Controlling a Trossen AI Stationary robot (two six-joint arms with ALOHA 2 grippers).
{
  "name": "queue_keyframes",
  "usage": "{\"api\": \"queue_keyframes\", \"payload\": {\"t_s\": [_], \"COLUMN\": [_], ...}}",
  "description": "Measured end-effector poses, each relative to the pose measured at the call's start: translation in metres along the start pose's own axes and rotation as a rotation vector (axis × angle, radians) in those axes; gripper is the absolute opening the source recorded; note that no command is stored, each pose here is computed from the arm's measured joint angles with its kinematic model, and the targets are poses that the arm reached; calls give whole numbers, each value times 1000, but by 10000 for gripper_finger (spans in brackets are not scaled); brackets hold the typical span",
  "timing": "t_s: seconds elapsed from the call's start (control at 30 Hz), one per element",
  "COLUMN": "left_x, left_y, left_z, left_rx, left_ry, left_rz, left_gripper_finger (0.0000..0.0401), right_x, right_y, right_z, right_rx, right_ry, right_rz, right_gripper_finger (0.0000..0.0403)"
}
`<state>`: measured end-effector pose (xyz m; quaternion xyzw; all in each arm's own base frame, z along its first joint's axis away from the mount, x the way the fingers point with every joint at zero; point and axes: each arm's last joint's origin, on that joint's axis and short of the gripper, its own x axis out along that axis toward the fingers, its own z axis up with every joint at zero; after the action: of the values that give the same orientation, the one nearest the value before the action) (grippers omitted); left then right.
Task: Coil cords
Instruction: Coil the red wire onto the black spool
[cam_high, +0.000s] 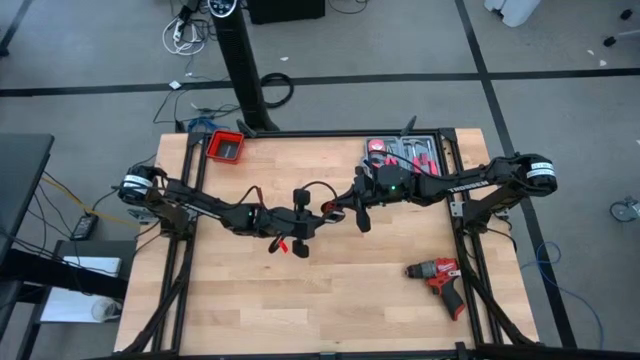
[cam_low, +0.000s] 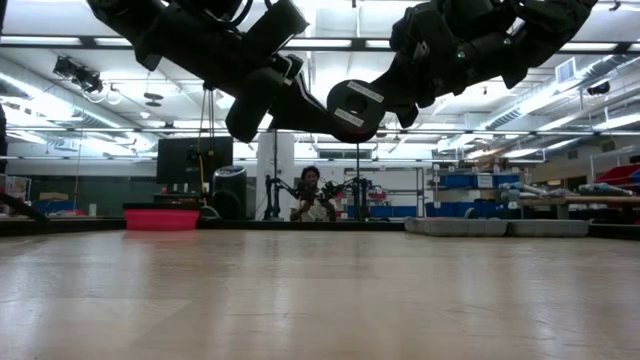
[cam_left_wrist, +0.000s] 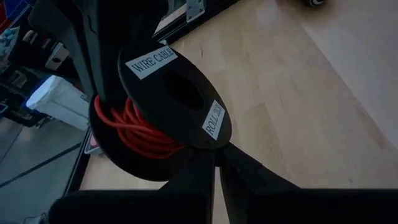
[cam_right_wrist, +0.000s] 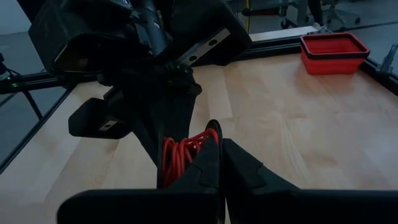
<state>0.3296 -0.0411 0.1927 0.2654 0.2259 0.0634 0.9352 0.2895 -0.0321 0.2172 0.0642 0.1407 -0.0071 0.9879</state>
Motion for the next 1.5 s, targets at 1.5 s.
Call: {"api": "queue_keyframes", "payload": {"t_s": [1.5], "left_x": [0], "left_y": [-1], "left_z": [-1], "left_rx": [8], "left_ry": [4], "left_rz": [-8], "left_gripper_finger": [81], "right_x": [0], "right_y": [4], "right_z": [-1], "right_rx": [-5], "right_ry": [3], "right_rz": [-5], "right_gripper_finger": [1]}}
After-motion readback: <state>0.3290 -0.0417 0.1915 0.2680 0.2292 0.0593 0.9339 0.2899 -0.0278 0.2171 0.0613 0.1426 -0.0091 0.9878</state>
